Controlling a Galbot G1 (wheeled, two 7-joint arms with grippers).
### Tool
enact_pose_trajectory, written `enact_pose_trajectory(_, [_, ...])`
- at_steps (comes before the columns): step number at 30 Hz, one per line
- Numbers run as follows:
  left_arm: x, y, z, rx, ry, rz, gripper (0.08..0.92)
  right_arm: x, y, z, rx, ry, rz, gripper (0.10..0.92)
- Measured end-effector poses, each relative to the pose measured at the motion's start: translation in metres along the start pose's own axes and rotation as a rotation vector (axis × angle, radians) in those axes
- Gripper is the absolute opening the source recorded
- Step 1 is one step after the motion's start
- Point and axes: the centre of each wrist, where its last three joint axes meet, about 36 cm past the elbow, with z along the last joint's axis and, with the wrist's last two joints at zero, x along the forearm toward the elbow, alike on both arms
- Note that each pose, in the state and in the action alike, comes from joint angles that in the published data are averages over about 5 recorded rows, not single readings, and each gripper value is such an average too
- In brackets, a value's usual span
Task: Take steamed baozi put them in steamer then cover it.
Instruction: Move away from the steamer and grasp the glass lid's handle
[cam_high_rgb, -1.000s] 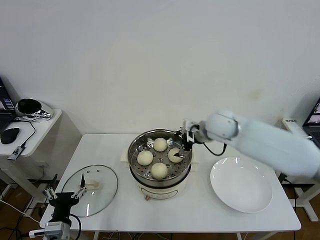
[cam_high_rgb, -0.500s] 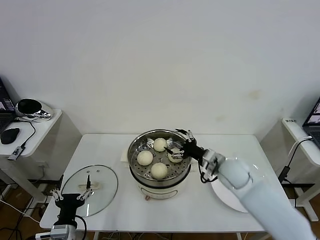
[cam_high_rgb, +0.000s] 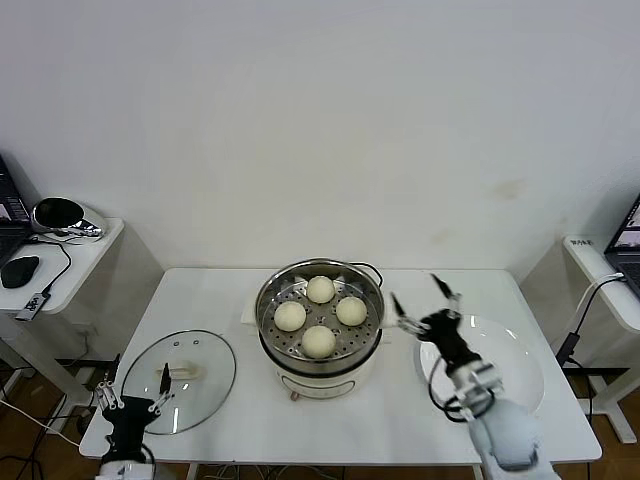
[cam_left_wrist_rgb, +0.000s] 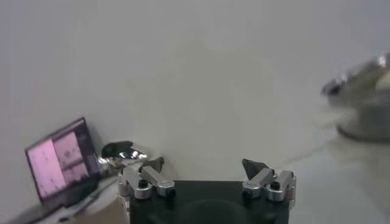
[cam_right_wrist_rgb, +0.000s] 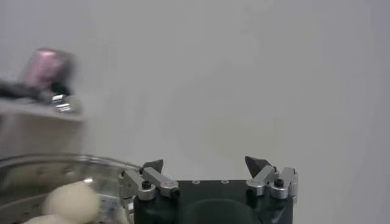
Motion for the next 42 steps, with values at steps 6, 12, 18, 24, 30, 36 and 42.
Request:
enact_pose_trajectory(6, [0.006,0.007,0.029,-0.328,-0.054,0.106,0.823,0.045,-0.016,-0.008,-0.014,0.044,0.173,0.823])
enact_pose_trajectory(12, [-0.007,0.008,0.051,-0.573,-0.111,0.184,0.823,0.080,-0.035,-0.019,0.008,0.071,0.292,0.823])
enact_pose_trajectory(18, [-0.029,0.005,0.067,-0.716,-0.142,0.235,0.823,0.108,-0.054,-0.025,0.040,0.095,0.381,0.823])
enact_pose_trajectory(24, [-0.048,0.000,0.078,-0.801,-0.156,0.263,0.823,0.123,-0.066,-0.028,0.058,0.111,0.434,0.823])
enact_pose_trajectory(30, [-0.069,0.004,0.089,-0.857,-0.153,0.269,0.823,0.133,-0.074,-0.030,0.074,0.121,0.465,0.823])
enact_pose_trajectory(36, [-0.088,0.003,0.094,-0.885,-0.149,0.276,0.823,0.138,-0.078,-0.031,0.083,0.127,0.479,0.823])
enact_pose_trajectory(42, [-0.106,0.005,0.097,-0.908,-0.144,0.270,0.823,0.143,-0.081,-0.029,0.090,0.134,0.490,0.823])
